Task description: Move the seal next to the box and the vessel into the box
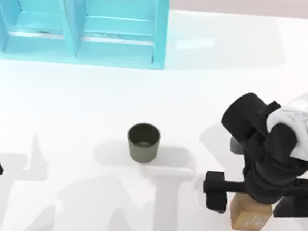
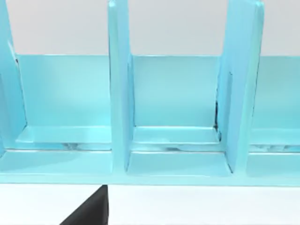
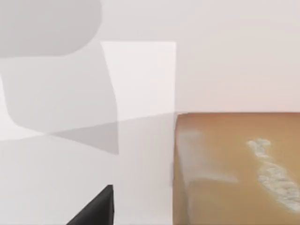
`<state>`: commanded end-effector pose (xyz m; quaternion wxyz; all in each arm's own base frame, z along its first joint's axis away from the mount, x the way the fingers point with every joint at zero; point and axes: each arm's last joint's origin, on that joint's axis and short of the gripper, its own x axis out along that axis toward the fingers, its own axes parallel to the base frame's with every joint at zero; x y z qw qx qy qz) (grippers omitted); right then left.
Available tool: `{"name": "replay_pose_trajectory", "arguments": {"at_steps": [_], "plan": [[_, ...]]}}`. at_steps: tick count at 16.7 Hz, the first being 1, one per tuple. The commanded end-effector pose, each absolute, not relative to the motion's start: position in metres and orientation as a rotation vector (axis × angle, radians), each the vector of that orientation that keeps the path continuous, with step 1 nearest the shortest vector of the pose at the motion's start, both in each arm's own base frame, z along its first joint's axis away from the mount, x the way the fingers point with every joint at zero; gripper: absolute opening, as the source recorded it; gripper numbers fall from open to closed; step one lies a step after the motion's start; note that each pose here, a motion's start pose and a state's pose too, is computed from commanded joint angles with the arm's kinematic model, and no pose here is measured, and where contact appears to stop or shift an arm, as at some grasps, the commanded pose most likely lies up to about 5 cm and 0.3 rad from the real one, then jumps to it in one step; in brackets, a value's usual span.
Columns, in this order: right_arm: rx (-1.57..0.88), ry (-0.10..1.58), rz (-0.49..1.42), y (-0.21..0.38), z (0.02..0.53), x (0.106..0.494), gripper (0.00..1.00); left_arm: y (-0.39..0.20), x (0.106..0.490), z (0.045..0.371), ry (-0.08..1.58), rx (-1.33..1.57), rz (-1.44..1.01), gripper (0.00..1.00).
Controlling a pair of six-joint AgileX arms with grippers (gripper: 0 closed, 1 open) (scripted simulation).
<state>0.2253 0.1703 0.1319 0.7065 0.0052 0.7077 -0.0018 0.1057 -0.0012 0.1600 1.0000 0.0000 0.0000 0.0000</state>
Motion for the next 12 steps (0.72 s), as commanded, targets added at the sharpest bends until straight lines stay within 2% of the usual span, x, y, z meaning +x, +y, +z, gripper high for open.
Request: {"name": "replay_pose_trajectory", "arguments": {"at_steps": [11, 12], "plan": [[0.012, 1.572, -0.004, 0.1703, 0.1319, 0.2253, 0.02, -0.0012, 0.1057, 0.1600, 0.000, 0.000, 0.000, 1.00], [0.012, 1.572, -0.004, 0.1703, 0.1319, 0.2253, 0.00, -0.0012, 0.1057, 0.1600, 0.000, 0.000, 0.000, 1.00]]}}
